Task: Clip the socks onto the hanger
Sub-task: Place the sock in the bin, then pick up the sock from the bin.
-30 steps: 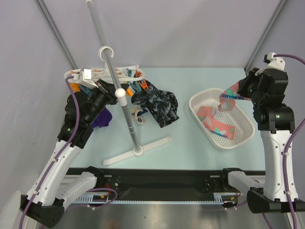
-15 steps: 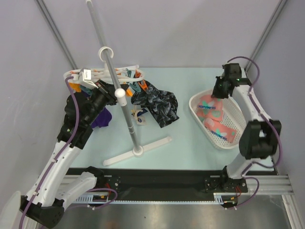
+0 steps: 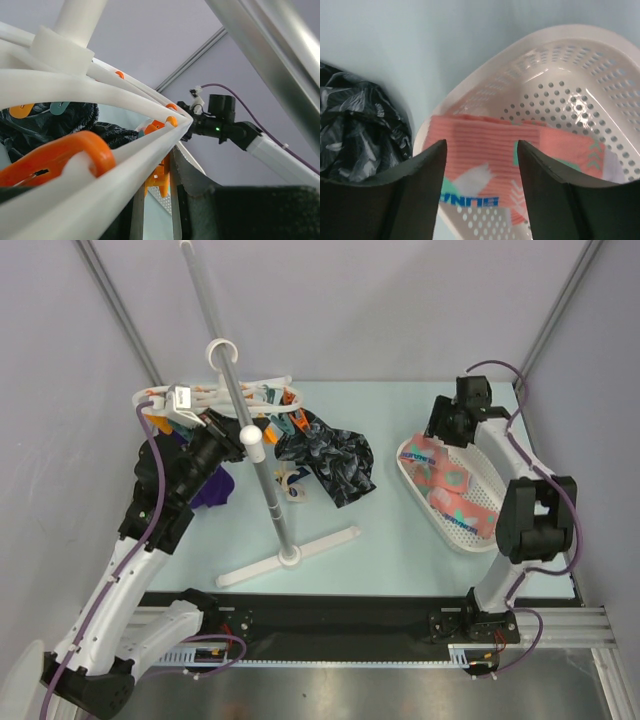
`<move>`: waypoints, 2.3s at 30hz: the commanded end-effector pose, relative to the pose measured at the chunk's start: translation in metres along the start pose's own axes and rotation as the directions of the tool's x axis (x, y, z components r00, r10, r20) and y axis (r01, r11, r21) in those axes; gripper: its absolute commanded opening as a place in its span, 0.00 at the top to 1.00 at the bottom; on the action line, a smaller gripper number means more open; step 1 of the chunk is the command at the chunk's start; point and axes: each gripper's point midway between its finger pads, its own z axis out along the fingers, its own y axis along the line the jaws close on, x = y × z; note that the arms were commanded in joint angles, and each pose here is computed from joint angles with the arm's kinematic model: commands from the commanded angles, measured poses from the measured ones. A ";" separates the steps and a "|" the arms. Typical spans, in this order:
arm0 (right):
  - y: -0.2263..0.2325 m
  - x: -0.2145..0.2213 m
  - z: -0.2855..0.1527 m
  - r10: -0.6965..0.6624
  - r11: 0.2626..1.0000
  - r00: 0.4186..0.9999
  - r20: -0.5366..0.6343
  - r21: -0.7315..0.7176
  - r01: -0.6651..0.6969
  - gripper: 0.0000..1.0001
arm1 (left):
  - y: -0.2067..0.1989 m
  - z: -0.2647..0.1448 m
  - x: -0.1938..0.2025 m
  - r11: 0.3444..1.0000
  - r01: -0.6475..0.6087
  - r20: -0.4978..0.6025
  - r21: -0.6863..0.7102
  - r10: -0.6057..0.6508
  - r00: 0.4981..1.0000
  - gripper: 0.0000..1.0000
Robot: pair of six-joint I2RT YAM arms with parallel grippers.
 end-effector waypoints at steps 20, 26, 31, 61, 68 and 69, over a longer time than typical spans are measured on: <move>0.006 0.036 -0.069 0.809 0.579 0.560 0.179 -0.406 -0.707 0.28 | 0.009 -0.008 0.011 0.999 0.013 -0.033 -0.033 -0.014 0.999 1.00; -0.003 0.048 -0.051 0.862 0.506 0.480 0.163 -0.347 -0.790 0.35 | 0.009 -0.006 0.011 0.999 0.016 -0.032 -0.032 -0.017 0.999 1.00; -0.013 0.063 -0.049 0.899 0.436 0.395 0.190 -0.298 -0.849 0.34 | 0.011 -0.005 0.012 0.999 0.018 -0.036 -0.036 -0.020 0.999 1.00; -0.019 0.055 -0.015 0.924 0.366 0.309 0.225 -0.280 -0.888 0.40 | 0.012 -0.005 0.011 0.999 0.015 -0.038 -0.048 -0.017 0.999 1.00; -0.017 0.051 -0.015 0.939 0.336 0.296 0.174 -0.294 -0.895 0.51 | 0.012 -0.005 0.011 0.999 0.016 -0.034 -0.049 -0.018 0.999 1.00; -0.018 0.049 -0.016 0.935 0.345 0.300 0.187 -0.299 -0.890 0.51 | 0.012 -0.005 0.011 0.999 0.017 -0.034 -0.049 -0.019 0.999 1.00</move>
